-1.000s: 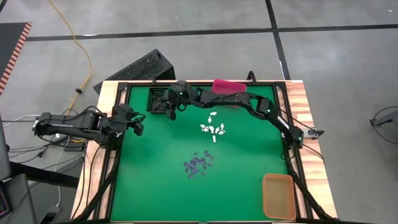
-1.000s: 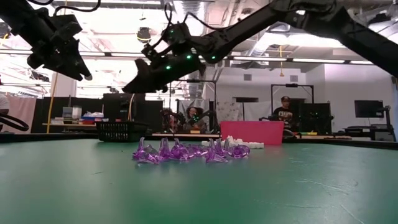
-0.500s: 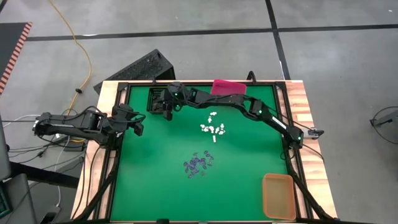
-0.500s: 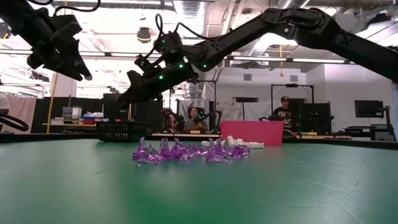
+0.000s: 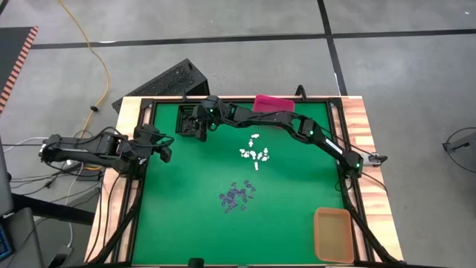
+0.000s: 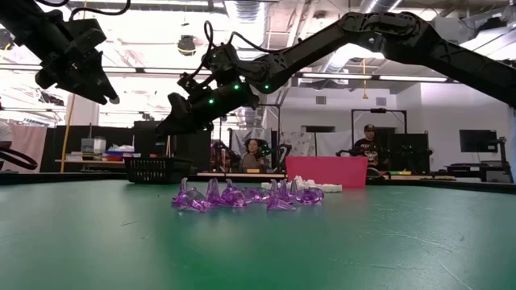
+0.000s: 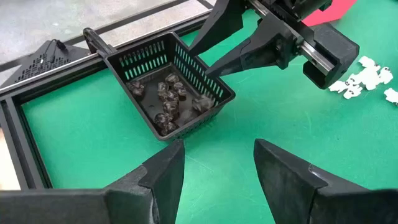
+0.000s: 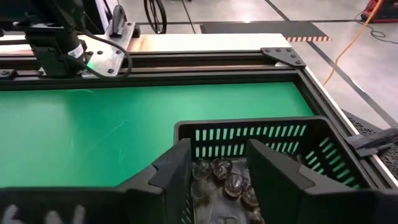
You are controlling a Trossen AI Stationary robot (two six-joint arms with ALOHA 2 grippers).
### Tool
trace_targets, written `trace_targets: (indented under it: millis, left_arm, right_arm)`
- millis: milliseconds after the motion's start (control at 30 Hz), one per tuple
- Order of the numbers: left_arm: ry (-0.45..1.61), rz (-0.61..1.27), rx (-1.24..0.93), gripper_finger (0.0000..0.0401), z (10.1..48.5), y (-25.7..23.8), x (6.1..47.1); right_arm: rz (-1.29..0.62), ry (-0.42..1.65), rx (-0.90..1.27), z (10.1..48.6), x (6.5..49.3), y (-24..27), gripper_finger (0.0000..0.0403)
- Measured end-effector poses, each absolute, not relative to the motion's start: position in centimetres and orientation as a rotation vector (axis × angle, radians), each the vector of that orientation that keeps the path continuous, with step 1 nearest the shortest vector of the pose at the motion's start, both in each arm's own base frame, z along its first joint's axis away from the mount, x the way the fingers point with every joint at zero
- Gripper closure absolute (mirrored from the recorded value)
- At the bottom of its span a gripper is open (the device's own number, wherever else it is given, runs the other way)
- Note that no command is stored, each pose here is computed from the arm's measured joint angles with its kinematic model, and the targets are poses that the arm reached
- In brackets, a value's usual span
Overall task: Sort Halloween decoration
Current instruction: Put the brown skull toy into the black bin, then put the pink witch hat toy into the orange bin
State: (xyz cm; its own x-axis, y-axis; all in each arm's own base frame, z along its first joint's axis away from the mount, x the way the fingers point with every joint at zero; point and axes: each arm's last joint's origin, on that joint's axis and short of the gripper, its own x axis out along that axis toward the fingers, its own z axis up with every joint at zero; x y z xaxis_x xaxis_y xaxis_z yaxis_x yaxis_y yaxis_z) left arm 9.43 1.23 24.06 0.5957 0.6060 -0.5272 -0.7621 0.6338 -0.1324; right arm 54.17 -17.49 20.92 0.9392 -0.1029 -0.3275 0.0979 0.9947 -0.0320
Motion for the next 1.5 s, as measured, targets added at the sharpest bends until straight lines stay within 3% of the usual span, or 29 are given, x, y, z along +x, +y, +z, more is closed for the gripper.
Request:
trace_targets:
  millis: [267,567,800,1000,1233,1367,1500]
  left_arm:
    - [0.469,0.814,-0.353,0.0218,24.1,1.2,9.4]
    - [0.468,0.823,-0.327,0.0218,24.1,1.3,9.4]
    - [0.463,0.823,-0.329,0.0218,24.1,1.3,9.4]
    - [0.453,0.841,-0.317,0.0218,24.2,1.3,9.4]
    - [0.441,0.860,-0.311,0.0218,24.2,1.4,9.4]
    - [0.440,0.861,-0.311,0.0218,24.2,1.4,9.4]
    - [0.439,0.861,-0.313,0.0218,24.2,1.4,9.4]
  right_arm:
    - [-0.102,0.394,0.000,21.4,53.6,-17.4,0.0210]
    - [-0.063,0.578,-0.056,30.4,47.9,-16.4,0.0227]
    - [0.060,0.848,0.005,34.3,41.7,-14.1,0.0248]
    - [0.120,1.003,0.066,32.9,36.7,-10.7,0.0280]
    - [0.023,0.824,0.115,30.1,30.3,-5.7,0.0304]
    - [0.021,0.676,0.091,27.0,29.6,-2.8,0.0304]
    - [0.062,0.654,0.069,23.6,29.7,-1.0,0.0304]
